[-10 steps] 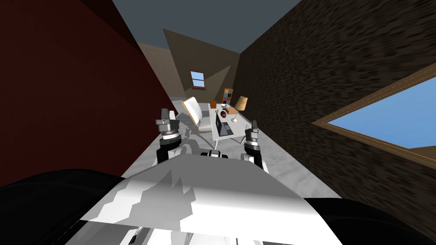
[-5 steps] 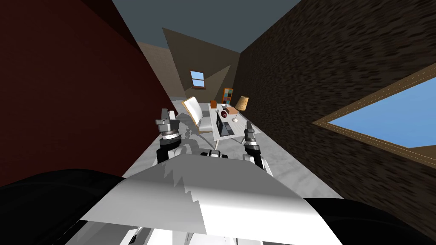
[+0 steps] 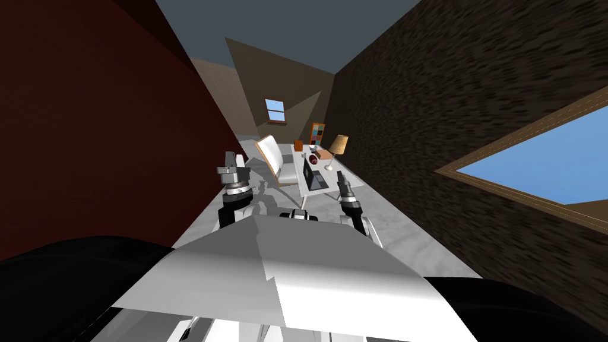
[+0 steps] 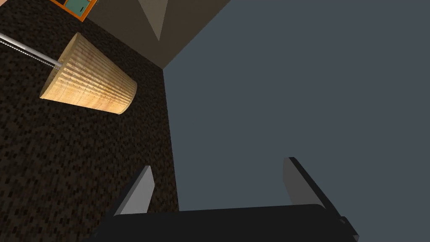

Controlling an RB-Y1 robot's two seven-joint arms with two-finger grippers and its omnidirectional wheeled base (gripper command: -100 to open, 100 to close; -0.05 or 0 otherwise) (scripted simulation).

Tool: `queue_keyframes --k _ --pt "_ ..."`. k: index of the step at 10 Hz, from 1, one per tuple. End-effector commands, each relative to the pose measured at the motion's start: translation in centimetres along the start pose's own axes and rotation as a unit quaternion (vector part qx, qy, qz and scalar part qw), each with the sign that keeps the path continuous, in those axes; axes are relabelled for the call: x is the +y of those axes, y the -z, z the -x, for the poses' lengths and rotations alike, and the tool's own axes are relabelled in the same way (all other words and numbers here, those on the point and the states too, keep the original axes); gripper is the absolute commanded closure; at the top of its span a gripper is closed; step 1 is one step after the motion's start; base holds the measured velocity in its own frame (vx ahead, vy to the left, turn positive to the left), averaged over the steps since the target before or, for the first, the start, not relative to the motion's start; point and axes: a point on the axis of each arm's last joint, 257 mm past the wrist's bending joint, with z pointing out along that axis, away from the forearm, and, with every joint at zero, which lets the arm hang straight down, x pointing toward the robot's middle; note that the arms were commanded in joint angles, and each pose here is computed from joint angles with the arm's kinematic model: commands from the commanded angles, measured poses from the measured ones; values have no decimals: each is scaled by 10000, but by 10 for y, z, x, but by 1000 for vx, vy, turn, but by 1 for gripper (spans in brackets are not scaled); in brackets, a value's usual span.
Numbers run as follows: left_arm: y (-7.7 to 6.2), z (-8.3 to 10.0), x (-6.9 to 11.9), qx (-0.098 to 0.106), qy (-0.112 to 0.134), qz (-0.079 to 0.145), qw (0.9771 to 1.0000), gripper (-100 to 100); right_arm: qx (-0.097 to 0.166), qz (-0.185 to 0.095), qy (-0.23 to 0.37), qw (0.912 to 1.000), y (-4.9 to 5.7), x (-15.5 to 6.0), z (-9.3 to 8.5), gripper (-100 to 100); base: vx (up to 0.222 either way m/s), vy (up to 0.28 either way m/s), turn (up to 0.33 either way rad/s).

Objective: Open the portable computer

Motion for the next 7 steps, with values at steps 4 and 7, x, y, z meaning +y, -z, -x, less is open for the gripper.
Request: queue_keyframes --k 4,7 --pt "0 0 0 0 0 0 10000 0 367 -30 1517 9877 0 -18 -19 -100 9 63 -15" --pt "0 0 0 0 0 0 10000 0 526 -29 2174 9747 0 -27 -27 -100 -3 62 -12"
